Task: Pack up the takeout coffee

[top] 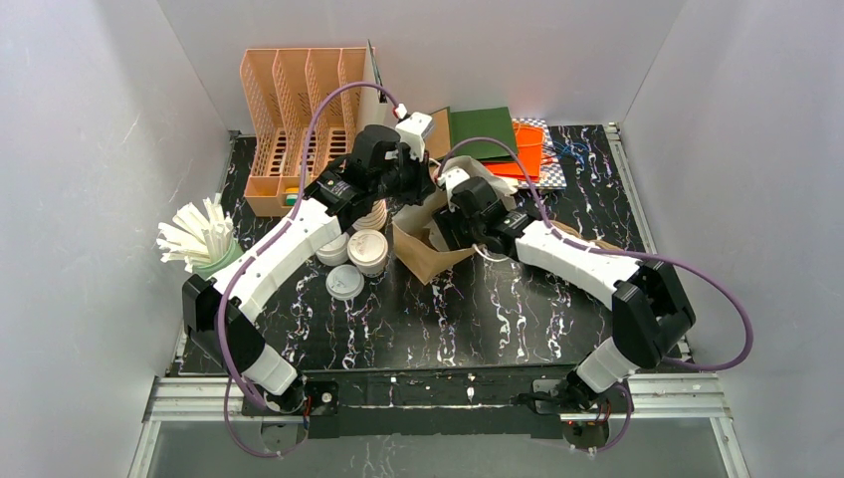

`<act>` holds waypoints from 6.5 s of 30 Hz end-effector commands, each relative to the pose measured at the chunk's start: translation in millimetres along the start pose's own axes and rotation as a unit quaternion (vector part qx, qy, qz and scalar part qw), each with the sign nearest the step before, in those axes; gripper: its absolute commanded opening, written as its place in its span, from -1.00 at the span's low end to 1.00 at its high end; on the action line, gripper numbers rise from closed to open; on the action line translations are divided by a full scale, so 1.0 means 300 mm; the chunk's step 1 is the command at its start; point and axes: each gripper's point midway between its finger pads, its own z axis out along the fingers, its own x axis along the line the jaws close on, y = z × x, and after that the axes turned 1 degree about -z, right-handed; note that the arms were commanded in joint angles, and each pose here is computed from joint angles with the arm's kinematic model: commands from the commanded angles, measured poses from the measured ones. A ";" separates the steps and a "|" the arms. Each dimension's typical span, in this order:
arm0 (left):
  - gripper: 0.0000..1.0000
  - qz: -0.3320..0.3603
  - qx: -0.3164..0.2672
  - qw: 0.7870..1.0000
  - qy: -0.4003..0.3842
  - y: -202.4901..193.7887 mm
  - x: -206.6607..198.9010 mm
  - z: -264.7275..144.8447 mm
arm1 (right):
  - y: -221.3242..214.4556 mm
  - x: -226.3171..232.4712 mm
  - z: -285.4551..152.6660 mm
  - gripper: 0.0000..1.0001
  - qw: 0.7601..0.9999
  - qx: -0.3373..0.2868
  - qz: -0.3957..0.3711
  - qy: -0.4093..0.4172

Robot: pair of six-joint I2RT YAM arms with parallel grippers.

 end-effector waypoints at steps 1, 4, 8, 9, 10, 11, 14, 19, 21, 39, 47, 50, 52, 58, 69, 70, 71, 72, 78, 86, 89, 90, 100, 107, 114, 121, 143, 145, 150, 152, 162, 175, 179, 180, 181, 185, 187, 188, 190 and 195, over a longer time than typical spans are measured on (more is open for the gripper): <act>-1.00 0.004 -0.005 0.998 -0.069 0.019 -0.118 -0.035 | 0.112 -0.064 -0.054 0.31 0.998 -0.043 0.014 -0.042; -1.00 0.004 -0.005 0.997 -0.073 0.017 -0.124 -0.036 | 0.145 -0.102 -0.103 0.11 0.996 -0.062 0.023 -0.063; -1.00 0.004 0.000 0.997 -0.080 0.007 -0.132 -0.037 | 0.163 -0.167 -0.124 -0.13 0.992 -0.067 0.043 -0.094; -1.00 0.004 0.001 0.997 -0.080 0.004 -0.134 -0.037 | 0.166 -0.187 -0.124 -0.15 0.992 -0.066 0.051 -0.099; -1.00 0.004 0.001 0.997 -0.082 0.002 -0.137 -0.039 | 0.168 -0.198 -0.119 -0.17 0.991 -0.064 0.057 -0.101; -1.00 0.005 0.000 0.997 -0.082 0.001 -0.138 -0.041 | 0.172 -0.207 -0.118 -0.19 0.991 -0.064 0.063 -0.102; -1.00 0.005 0.000 0.997 -0.081 0.000 -0.141 -0.047 | 0.188 -0.219 -0.110 -0.20 0.991 -0.067 0.073 -0.094; -1.00 0.004 0.000 0.997 -0.079 -0.005 -0.139 -0.050 | 0.193 -0.219 -0.088 -0.19 0.992 -0.061 0.085 -0.072; -1.00 0.004 0.000 0.997 -0.080 -0.005 -0.140 -0.049 | 0.202 -0.232 -0.088 -0.19 0.991 -0.063 0.098 -0.072; -1.00 0.021 0.001 0.998 -0.055 -0.016 -0.111 -0.045 | 0.158 -0.236 -0.165 -0.38 0.954 0.033 0.287 0.077; -1.00 0.021 0.000 0.998 -0.063 -0.018 -0.137 -0.036 | 0.136 -0.277 -0.047 -0.35 0.935 0.047 0.348 0.055; -1.00 0.018 0.000 0.998 -0.060 -0.019 -0.134 -0.034 | 0.116 -0.289 -0.015 -0.31 0.931 0.058 0.358 0.040; -1.00 0.017 0.002 0.998 -0.055 -0.026 -0.127 -0.033 | 0.088 -0.302 0.007 -0.19 0.928 0.073 0.364 0.022; -1.00 0.016 0.005 0.999 -0.050 -0.039 -0.119 -0.029 | 0.060 -0.347 0.036 0.10 0.930 0.085 0.357 -0.021; -1.00 0.016 0.005 0.999 -0.045 -0.038 -0.115 -0.036 | 0.152 -0.409 0.008 0.14 0.931 0.029 0.352 -0.089; -1.00 0.016 0.005 0.999 -0.045 -0.040 -0.113 -0.036 | 0.163 -0.412 0.004 0.15 0.930 0.023 0.355 -0.092; -1.00 0.016 0.005 0.999 -0.045 -0.039 -0.113 -0.037 | 0.170 -0.420 0.003 0.18 0.928 0.019 0.360 -0.098; -1.00 0.015 0.006 0.999 -0.044 -0.042 -0.112 -0.037 | 0.173 -0.428 0.002 0.22 0.925 0.016 0.365 -0.105; -1.00 0.013 0.004 0.999 -0.045 -0.041 -0.113 -0.041 | 0.195 -0.431 0.020 0.23 0.923 0.005 0.366 -0.121; -1.00 0.013 0.004 0.999 -0.044 -0.042 -0.112 -0.048 | 0.245 -0.394 0.058 0.05 0.929 -0.007 0.352 -0.112; -1.00 0.013 0.003 0.999 -0.042 -0.043 -0.111 -0.051 | 0.222 -0.373 0.071 0.05 0.932 0.010 0.346 -0.109; -1.00 0.013 0.003 0.999 -0.042 -0.042 -0.111 -0.051 | 0.217 -0.372 0.073 0.05 0.933 0.013 0.344 -0.110; -1.00 0.013 0.002 1.000 0.002 -0.035 -0.061 -0.053 | 0.057 -0.343 0.113 -0.06 0.930 0.127 0.313 -0.144; -1.00 0.027 -0.014 0.998 0.053 0.004 -0.006 -0.073 | -0.056 -0.323 0.110 -0.13 0.923 0.170 0.311 -0.150; -1.00 0.029 -0.019 0.998 0.054 0.015 -0.005 -0.076 | -0.133 -0.327 0.125 -0.14 0.912 0.222 0.298 -0.171; -0.96 0.032 -0.033 0.997 0.061 0.046 -0.002 -0.092 | -0.075 -0.328 0.093 -0.19 0.922 0.192 0.297 -0.157; -0.01 0.014 -0.105 0.992 0.065 0.259 -0.037 -0.128 | 0.081 -0.284 0.074 -0.29 0.958 0.092 0.265 -0.065; 0.03 0.007 -0.088 0.995 0.048 0.219 -0.050 -0.108 | 0.096 -0.282 0.066 -0.30 0.958 0.083 0.268 -0.062; 0.10 0.012 -0.053 0.998 0.035 0.149 -0.053 -0.052 | 0.122 -0.269 0.051 -0.31 0.958 0.067 0.273 -0.047; 0.10 0.019 -0.041 0.998 0.047 0.134 -0.035 -0.023 | 0.126 -0.266 0.050 -0.32 0.958 0.066 0.275 -0.045; -0.04 0.026 -0.020 0.995 0.094 0.115 0.034 0.092 | 0.135 -0.259 0.054 -0.35 0.957 0.065 0.279 -0.039; -1.00 0.082 0.010 0.996 0.030 0.044 -0.034 0.011 | 0.174 -0.208 -0.024 -0.43 0.952 0.063 0.299 0.003; -1.00 0.105 -0.010 0.994 0.022 0.028 -0.044 -0.036 | 0.162 -0.181 -0.060 -0.46 0.943 0.077 0.324 0.024; -1.00 0.115 -0.014 0.993 0.022 0.019 -0.050 -0.042 | 0.161 -0.180 -0.066 -0.47 0.940 0.076 0.331 0.027; -1.00 0.132 -0.019 0.991 0.025 0.012 -0.058 -0.049 | 0.156 -0.177 -0.066 -0.49 0.937 0.078 0.338 0.032; -1.00 0.191 -0.038 0.980 0.049 -0.008 -0.069 -0.067 | 0.148 -0.179 -0.073 -0.53 0.924 0.086 0.369 0.048; -1.00 0.210 -0.051 0.974 0.062 -0.009 -0.070 -0.080 | 0.145 -0.177 -0.077 -0.57 0.919 0.091 0.379 0.051; -1.00 0.217 -0.060 0.972 0.065 -0.005 -0.076 -0.091 | 0.140 -0.176 -0.078 -0.58 0.918 0.094 0.383 0.053; -1.00 0.232 -0.069 0.968 0.072 -0.011 -0.081 -0.103 | 0.126 -0.171 -0.082 -0.62 0.912 0.104 0.392 0.054; -1.00 0.232 -0.074 0.966 0.082 -0.030 -0.085 -0.134 | 0.089 -0.164 -0.102 -0.68 0.897 0.134 0.418 0.050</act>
